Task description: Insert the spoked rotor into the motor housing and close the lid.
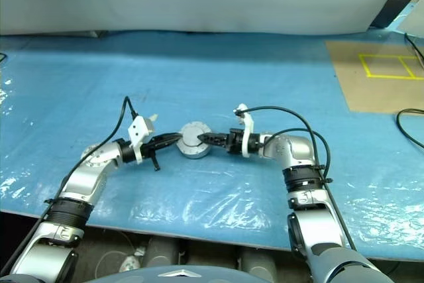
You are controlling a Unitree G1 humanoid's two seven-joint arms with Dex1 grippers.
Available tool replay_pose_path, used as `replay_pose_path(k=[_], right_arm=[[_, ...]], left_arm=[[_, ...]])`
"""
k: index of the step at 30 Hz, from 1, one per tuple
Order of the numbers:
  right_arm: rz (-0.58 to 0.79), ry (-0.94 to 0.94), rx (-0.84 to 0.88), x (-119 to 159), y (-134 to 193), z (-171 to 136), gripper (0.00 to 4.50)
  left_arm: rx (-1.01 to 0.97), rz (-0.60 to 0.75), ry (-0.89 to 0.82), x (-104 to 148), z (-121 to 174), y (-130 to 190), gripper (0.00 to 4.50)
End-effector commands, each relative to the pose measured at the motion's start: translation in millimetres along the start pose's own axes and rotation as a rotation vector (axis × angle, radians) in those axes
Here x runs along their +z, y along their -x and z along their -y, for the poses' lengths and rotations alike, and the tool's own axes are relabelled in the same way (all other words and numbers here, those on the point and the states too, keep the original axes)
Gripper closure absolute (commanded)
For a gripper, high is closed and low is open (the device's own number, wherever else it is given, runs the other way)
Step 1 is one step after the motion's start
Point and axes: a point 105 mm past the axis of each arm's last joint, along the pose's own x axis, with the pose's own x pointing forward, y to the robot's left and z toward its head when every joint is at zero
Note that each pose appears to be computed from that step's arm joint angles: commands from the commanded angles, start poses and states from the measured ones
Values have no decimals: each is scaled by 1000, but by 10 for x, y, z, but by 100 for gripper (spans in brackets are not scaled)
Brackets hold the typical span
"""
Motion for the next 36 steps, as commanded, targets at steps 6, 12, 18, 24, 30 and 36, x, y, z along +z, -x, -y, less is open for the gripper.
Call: replay_pose_path(k=[6, 12, 18, 24, 30, 36], right_arm=[[41, -47, 90, 35, -21, -156, 22], [92, -75, 96, 107, 17, -143, 199], [72, -63, 78, 38, -13, -128, 339], [65, -65, 54, 4, -32, -91, 339], [64, -110, 2, -58, -19, 23, 339], [75, -164, -15, -85, -1, 74, 339]], left_arm=[[-17, -39, 8, -101, 50, -5, 450], [-17, -38, 6, -99, 53, -7, 450], [-21, -39, -1, -97, 55, -13, 450], [-2, 1, 16, -6, 9, -1, 450], [30, 243, 144, 611, -77, 117, 450], [-2, 366, 291, 1030, -54, 334, 450]])
